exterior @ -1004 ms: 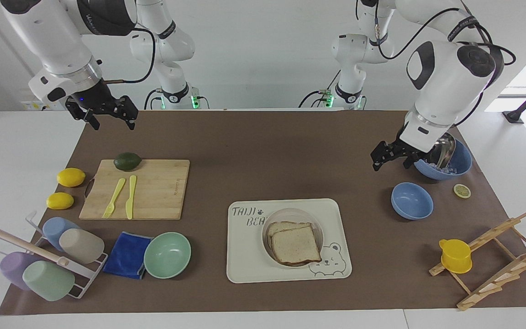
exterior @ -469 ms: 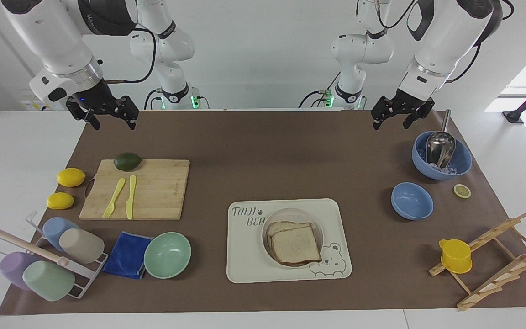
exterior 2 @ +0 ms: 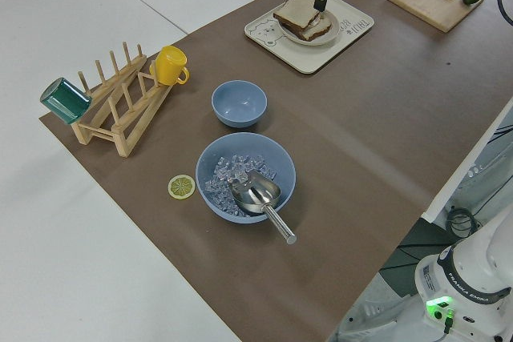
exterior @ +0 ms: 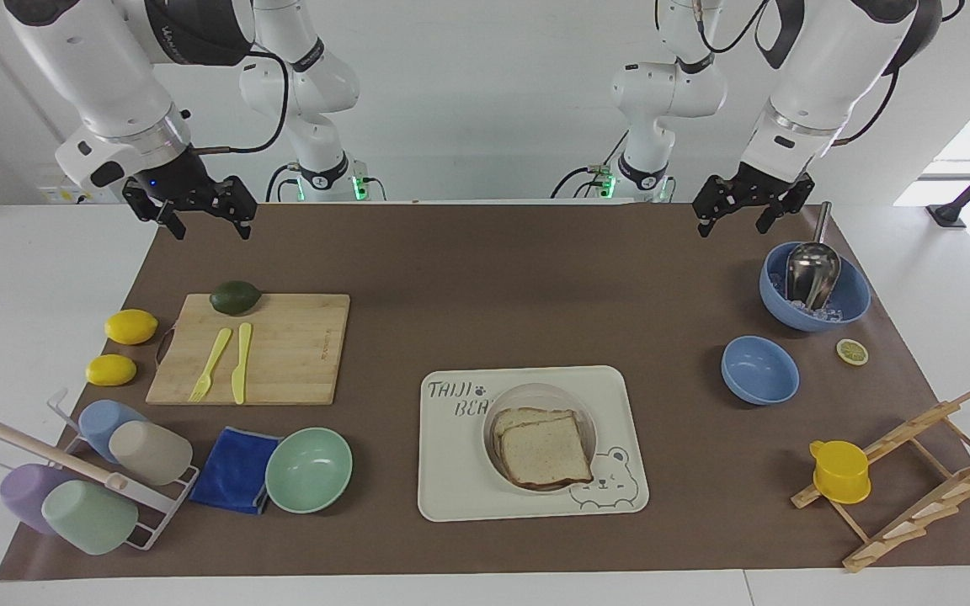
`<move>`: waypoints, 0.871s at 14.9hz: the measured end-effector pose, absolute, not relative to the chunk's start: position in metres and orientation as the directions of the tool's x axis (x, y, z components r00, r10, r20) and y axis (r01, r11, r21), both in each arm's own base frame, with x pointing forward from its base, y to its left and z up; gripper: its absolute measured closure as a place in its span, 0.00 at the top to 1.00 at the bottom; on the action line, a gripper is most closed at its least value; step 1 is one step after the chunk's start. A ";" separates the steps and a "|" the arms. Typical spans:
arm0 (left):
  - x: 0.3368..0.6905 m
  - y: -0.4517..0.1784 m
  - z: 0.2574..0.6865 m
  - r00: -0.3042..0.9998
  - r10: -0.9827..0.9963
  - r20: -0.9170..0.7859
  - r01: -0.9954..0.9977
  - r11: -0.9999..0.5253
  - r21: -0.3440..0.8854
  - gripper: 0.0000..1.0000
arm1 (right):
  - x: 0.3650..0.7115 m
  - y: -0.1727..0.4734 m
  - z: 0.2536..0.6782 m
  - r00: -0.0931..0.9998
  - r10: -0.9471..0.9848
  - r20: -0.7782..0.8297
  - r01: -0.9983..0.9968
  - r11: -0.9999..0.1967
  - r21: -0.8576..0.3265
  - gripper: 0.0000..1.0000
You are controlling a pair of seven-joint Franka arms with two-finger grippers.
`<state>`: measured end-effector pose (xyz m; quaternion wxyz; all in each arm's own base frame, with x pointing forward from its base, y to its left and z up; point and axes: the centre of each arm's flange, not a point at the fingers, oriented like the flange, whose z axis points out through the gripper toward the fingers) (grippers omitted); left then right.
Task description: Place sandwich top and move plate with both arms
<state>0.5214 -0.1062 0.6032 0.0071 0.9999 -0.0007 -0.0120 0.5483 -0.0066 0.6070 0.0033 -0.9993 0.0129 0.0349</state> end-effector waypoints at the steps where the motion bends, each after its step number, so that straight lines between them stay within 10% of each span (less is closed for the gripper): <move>1: 0.521 -0.106 0.599 0.999 -0.002 -0.047 -0.001 -1.000 0.010 1.00 | 0.548 -0.007 0.607 0.997 -0.026 -0.070 -0.026 -1.000 -0.006 1.00; 13: 0.523 -0.106 0.611 0.997 -0.001 -0.071 0.000 -1.000 0.007 1.00 | 0.548 -0.007 0.607 0.997 -0.026 -0.070 -0.026 -1.000 -0.006 1.00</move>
